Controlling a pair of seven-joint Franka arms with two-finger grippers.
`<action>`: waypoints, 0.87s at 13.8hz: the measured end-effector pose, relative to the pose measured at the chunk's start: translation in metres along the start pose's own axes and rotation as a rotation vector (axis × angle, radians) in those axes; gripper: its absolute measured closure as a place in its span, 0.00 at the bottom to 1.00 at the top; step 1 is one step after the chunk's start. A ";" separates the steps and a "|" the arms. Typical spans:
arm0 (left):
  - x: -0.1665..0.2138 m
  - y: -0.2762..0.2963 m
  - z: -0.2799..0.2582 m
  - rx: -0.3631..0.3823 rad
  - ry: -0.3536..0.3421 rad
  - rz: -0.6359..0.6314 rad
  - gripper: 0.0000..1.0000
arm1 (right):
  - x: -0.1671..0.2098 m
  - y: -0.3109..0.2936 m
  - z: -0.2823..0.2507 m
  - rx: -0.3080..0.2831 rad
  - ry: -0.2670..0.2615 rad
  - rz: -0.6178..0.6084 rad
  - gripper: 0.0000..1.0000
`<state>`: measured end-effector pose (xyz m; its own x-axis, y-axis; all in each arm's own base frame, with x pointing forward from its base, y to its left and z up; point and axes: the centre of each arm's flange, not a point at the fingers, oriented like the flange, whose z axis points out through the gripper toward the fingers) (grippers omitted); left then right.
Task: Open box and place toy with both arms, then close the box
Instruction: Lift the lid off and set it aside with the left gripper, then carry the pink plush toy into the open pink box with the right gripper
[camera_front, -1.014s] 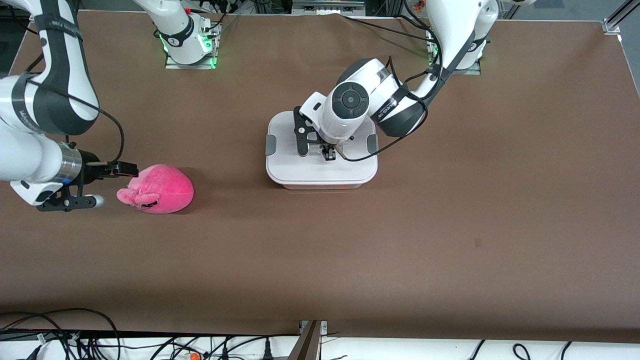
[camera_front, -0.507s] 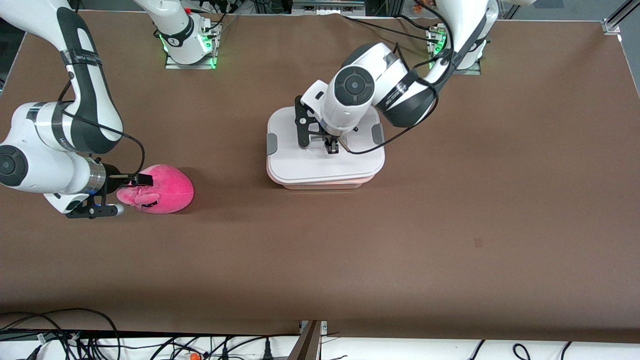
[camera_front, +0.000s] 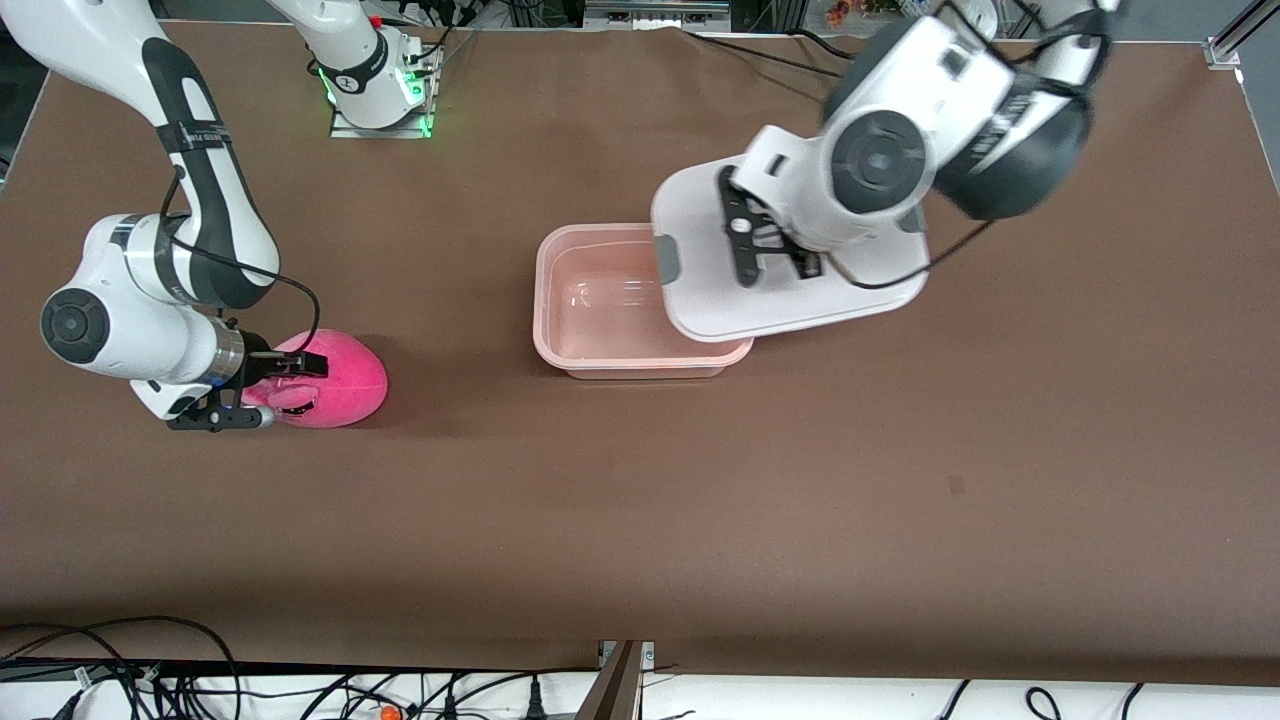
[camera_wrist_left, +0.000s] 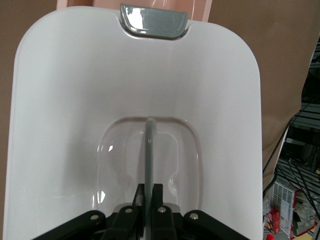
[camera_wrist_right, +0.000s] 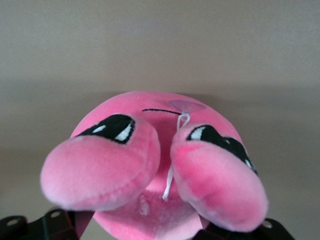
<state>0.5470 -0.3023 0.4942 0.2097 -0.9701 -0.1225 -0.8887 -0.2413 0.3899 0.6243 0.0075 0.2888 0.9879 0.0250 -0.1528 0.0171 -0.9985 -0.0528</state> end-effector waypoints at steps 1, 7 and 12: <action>-0.020 -0.011 0.004 -0.037 -0.045 -0.011 0.93 | 0.000 0.000 0.000 0.000 0.003 0.000 0.29; -0.118 -0.070 0.004 -0.086 -0.129 -0.105 0.93 | -0.001 -0.004 -0.022 -0.002 0.040 -0.099 0.91; -0.139 -0.080 -0.001 -0.088 -0.107 -0.117 0.93 | -0.018 -0.071 -0.104 0.006 0.054 -0.500 0.93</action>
<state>0.5896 -0.1482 0.4810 0.2608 -0.9280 -0.2659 -0.8206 -0.3582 0.4452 0.6215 0.0729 0.3983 0.8657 0.4975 -0.0559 0.4897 -0.8647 -0.1119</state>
